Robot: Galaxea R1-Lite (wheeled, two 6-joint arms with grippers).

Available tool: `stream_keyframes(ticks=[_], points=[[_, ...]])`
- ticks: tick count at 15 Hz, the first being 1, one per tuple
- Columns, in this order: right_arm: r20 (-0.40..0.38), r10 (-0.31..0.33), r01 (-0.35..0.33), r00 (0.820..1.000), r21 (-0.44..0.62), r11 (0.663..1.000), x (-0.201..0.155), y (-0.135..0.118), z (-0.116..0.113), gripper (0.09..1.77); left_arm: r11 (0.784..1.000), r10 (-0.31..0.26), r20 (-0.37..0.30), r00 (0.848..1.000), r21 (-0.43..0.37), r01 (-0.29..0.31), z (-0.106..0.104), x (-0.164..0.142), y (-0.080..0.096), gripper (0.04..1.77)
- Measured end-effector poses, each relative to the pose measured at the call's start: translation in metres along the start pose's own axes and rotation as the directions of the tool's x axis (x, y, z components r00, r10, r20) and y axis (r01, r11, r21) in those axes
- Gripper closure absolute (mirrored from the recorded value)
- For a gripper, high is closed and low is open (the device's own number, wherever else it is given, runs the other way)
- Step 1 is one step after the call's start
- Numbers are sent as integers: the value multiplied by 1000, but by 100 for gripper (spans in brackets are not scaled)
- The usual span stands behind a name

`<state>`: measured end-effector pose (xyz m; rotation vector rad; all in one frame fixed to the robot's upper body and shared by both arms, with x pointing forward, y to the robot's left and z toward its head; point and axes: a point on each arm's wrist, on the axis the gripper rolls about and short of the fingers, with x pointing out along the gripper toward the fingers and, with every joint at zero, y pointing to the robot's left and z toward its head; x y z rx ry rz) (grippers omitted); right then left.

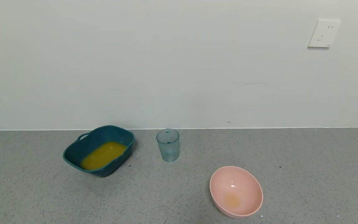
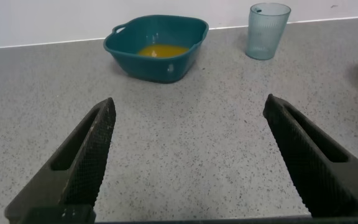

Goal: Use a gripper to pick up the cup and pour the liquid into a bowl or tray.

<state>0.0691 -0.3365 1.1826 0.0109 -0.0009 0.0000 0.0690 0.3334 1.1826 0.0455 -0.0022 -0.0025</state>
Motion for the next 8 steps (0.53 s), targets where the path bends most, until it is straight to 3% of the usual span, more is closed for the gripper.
stream_keyframes(ticks=[8], points=[[0, 0, 0, 1000, 0, 1000, 0, 0, 0, 15, 1000, 0, -3, 1000, 3, 0, 0, 0, 0, 9]])
